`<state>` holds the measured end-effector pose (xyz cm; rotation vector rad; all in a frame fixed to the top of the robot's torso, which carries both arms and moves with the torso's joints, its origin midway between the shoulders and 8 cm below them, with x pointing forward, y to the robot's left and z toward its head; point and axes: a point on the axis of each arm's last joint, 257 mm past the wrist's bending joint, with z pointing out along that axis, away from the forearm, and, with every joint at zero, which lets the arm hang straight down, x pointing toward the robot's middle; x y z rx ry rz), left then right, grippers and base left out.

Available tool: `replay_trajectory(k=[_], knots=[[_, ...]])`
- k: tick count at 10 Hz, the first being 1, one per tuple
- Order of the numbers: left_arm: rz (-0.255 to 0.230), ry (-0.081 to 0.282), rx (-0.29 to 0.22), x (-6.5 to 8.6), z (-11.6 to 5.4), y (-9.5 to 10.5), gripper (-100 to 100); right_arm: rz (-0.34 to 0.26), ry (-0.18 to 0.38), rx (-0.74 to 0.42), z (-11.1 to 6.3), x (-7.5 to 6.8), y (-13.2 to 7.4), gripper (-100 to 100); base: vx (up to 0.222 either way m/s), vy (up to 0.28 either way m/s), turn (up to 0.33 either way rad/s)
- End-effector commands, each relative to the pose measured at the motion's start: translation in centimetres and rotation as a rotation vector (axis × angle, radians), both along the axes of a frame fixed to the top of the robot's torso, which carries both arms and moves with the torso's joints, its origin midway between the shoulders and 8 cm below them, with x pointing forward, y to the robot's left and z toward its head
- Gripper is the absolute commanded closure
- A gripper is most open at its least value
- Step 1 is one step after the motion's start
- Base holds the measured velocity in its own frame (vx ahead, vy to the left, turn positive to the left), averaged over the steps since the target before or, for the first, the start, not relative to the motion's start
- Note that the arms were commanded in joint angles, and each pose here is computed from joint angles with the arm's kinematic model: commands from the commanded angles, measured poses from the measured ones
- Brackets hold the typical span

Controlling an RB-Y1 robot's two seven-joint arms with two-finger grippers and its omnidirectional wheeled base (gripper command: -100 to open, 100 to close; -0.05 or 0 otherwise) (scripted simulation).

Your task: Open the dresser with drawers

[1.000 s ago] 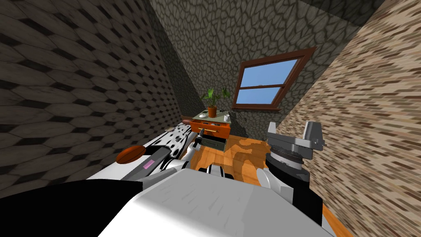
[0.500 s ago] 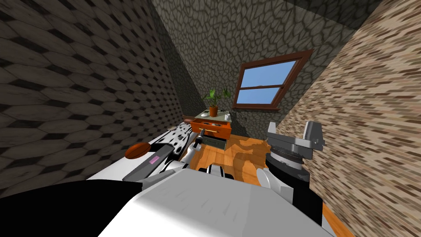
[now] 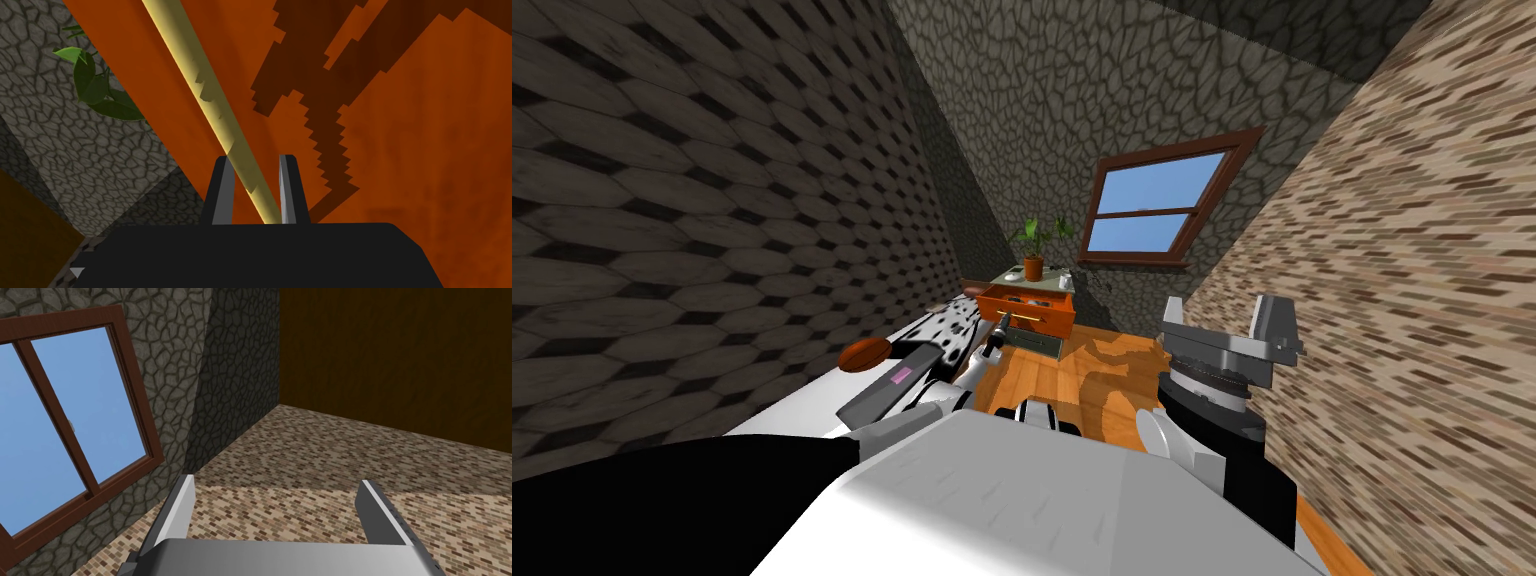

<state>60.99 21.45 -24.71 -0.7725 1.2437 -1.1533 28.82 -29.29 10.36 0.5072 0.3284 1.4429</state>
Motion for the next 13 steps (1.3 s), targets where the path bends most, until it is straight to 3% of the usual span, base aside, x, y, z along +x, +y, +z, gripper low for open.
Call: replay_trajectory(k=[1, 6, 7, 8, 13], knots=[[-0.002, 0.000, 0.000, 1.5, 1.6, -0.1, -100, 0.000, 0.000, 0.000, 0.0, 0.0, 0.0, 0, -0.056, 0.005, 0.008], [-0.004, 0.000, -0.003, 4.8, 5.5, -0.3, -100, 0.000, 0.000, 0.000, 0.0, 0.0, 0.0, 0, -0.058, 0.003, 0.002], [-0.003, 0.011, -0.003, 4.3, 4.5, -0.2, -100, 0.000, 0.000, 0.000, 0.0, 0.0, 0.0, 0, -0.019, -0.001, -0.004], [-0.002, 0.017, -0.004, 4.4, 4.4, -0.2, 0, 0.000, 0.000, 0.000, 0.0, 0.0, 0.0, 0, 0.000, 0.000, 0.000], [0.001, 0.031, -0.004, 4.2, 3.7, -0.1, 0, 0.000, 0.000, 0.000, 0.0, 0.0, 0.0, 0, 0.000, 0.000, 0.000]])
